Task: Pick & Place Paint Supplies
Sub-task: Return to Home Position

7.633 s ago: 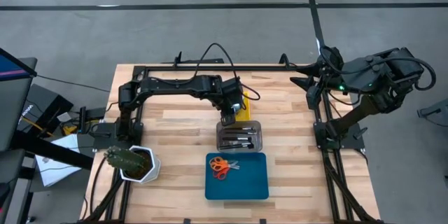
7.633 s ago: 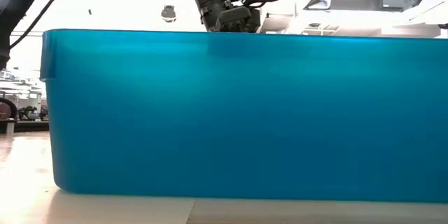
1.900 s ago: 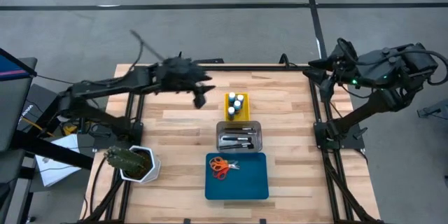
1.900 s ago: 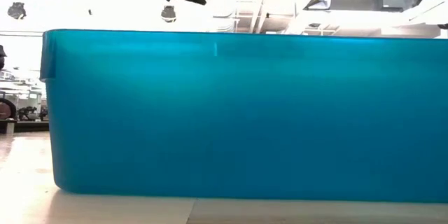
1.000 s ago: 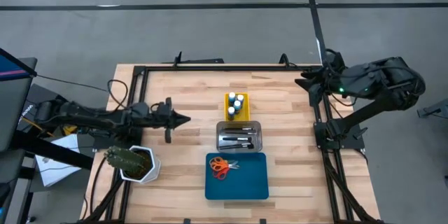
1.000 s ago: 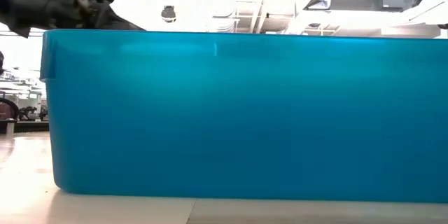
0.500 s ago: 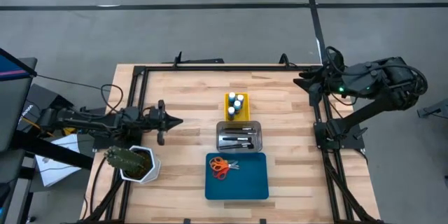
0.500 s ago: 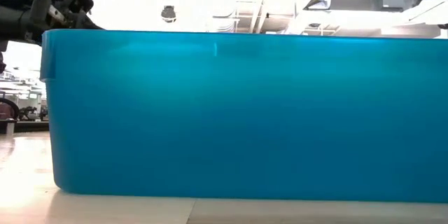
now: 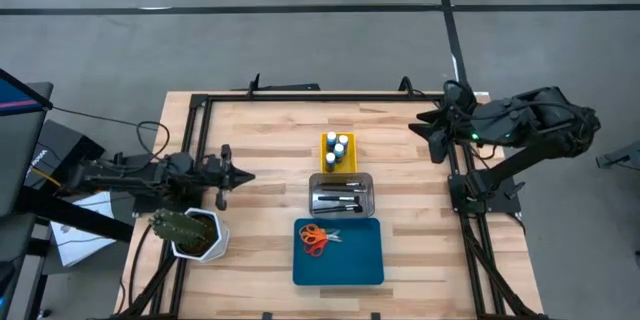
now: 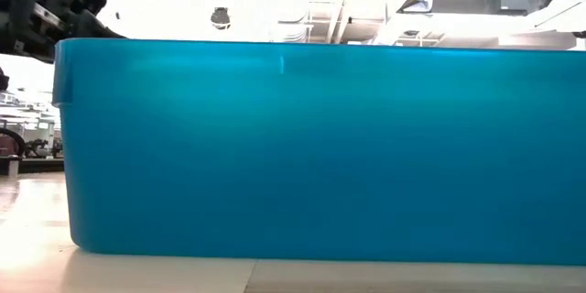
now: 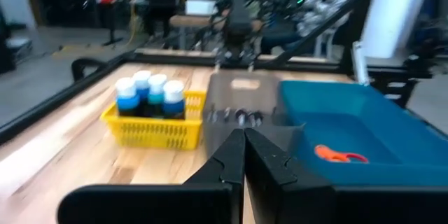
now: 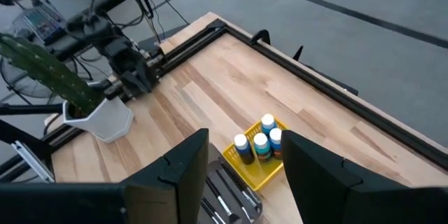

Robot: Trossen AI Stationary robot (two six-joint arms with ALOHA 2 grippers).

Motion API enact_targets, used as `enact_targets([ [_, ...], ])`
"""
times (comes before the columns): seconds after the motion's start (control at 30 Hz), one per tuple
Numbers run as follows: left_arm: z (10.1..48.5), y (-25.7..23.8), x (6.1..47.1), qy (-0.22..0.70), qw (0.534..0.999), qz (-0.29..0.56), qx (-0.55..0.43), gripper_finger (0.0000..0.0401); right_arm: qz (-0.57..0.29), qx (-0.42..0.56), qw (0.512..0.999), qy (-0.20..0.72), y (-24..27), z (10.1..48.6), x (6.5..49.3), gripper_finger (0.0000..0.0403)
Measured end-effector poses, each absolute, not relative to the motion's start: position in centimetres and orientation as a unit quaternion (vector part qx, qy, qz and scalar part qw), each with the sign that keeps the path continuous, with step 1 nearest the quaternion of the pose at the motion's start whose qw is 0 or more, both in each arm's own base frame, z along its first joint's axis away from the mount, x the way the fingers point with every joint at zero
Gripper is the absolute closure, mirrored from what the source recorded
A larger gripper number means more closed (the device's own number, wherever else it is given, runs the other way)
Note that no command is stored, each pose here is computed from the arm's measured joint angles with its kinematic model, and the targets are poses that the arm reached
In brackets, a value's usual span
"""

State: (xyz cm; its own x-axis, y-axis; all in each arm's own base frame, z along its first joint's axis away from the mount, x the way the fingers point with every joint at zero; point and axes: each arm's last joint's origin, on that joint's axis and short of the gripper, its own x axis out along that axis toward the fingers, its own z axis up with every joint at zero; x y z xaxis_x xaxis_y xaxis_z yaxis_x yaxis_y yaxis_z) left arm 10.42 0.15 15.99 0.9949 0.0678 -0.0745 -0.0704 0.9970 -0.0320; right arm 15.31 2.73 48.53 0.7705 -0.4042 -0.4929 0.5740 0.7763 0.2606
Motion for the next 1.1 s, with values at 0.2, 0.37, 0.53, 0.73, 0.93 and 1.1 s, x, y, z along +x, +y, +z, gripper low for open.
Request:
enact_targets([
  [0.2, 16.4, 0.0, 10.0, 0.012, 1.000, 0.003, -0.010, 0.0401, -0.264, 0.200, 0.919, 0.214, 2.9, 48.4, 15.7, 0.0228],
  [0.37, 16.4, 0.0, 10.1, 0.015, 1.000, -0.001, -0.002, 0.0401, -0.264, 0.202, 0.919, 0.213, 3.0, 48.4, 15.6, 0.0228],
  [0.53, 16.3, 0.0, 10.1, 0.017, 1.000, 0.003, -0.014, 0.0401, -0.253, 0.200, 0.922, 0.215, 3.4, 48.4, 15.6, 0.0228],
  [0.73, 16.3, 0.0, 10.1, 0.017, 0.999, 0.003, -0.040, 0.0401, -0.244, 0.188, 0.926, 0.217, 3.7, 48.4, 15.5, 0.0228],
  [0.93, 16.8, 0.0, 10.1, -0.008, 0.999, -0.003, -0.043, 0.0401, -0.249, 0.147, 0.928, 0.235, 3.9, 47.3, 16.2, 0.0228],
  [1.1, 17.3, 0.0, 10.0, -0.034, 0.998, -0.004, -0.043, 0.0401, -0.253, 0.123, 0.937, 0.208, 4.1, 45.1, 17.1, 0.0228],
])
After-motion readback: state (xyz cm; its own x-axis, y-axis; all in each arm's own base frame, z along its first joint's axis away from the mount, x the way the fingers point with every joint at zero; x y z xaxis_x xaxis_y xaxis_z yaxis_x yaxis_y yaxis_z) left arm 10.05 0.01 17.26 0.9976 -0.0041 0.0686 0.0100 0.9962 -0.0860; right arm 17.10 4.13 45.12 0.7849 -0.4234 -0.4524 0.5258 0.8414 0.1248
